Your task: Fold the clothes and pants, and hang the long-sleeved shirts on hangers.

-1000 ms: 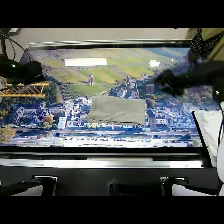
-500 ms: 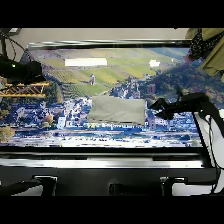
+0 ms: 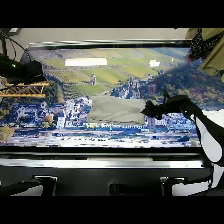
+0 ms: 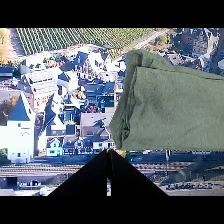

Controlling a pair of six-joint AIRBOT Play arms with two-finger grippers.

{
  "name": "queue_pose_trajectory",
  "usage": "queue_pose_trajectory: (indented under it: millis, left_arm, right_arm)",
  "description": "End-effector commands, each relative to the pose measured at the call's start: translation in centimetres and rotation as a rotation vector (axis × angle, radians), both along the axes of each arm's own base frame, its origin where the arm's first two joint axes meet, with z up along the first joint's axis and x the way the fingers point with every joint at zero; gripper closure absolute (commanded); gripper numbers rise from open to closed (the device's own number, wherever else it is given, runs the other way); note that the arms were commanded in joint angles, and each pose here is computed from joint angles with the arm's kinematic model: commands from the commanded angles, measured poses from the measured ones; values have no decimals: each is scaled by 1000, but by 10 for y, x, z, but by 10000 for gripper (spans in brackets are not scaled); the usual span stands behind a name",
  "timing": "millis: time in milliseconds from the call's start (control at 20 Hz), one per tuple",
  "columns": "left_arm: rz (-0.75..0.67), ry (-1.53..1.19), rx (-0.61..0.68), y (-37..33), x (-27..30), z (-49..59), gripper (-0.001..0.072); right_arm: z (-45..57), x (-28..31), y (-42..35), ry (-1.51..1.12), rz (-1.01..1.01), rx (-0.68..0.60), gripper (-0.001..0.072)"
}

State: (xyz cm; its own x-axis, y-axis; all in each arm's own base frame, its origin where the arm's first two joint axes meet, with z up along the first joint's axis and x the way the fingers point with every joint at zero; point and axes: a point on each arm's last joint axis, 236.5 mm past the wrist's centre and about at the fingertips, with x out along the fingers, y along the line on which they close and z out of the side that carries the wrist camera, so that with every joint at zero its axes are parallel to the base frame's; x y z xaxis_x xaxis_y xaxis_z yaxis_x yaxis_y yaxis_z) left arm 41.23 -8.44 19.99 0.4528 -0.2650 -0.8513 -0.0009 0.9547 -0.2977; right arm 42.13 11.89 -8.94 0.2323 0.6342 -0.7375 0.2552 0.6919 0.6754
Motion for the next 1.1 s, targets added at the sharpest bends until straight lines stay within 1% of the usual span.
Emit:
queue_pose_trajectory:
  millis: [0, 200, 350, 450, 550, 800, 1050]
  left_arm:
    - [2, 0, 0, 0, 0, 0, 690]
    - [2, 0, 0, 1, 0, 0, 690]
    - [1, 0, 1, 0, 0, 0, 690]
    - [1, 0, 1, 1, 0, 0, 690]
    - [1, 1, 1, 0, 0, 0, 690]
    - [1, 7, 0, 0, 1, -3, 690]
    - [-1, 63, 4, 0, -4, -22, 690]
  right_arm:
    - [19, 18, 3, -62, -5, -1, 681]
    - [83, 65, -17, -150, -95, 2, 682]
    - [127, 98, -65, -200, -238, -6, 682]
    - [149, 106, -101, -217, -319, 4, 682]
    - [165, 109, -144, -238, -390, -16, 682]
    - [198, 95, -262, -255, -631, -151, 683]
    - [229, 64, -339, -255, -851, -254, 683]
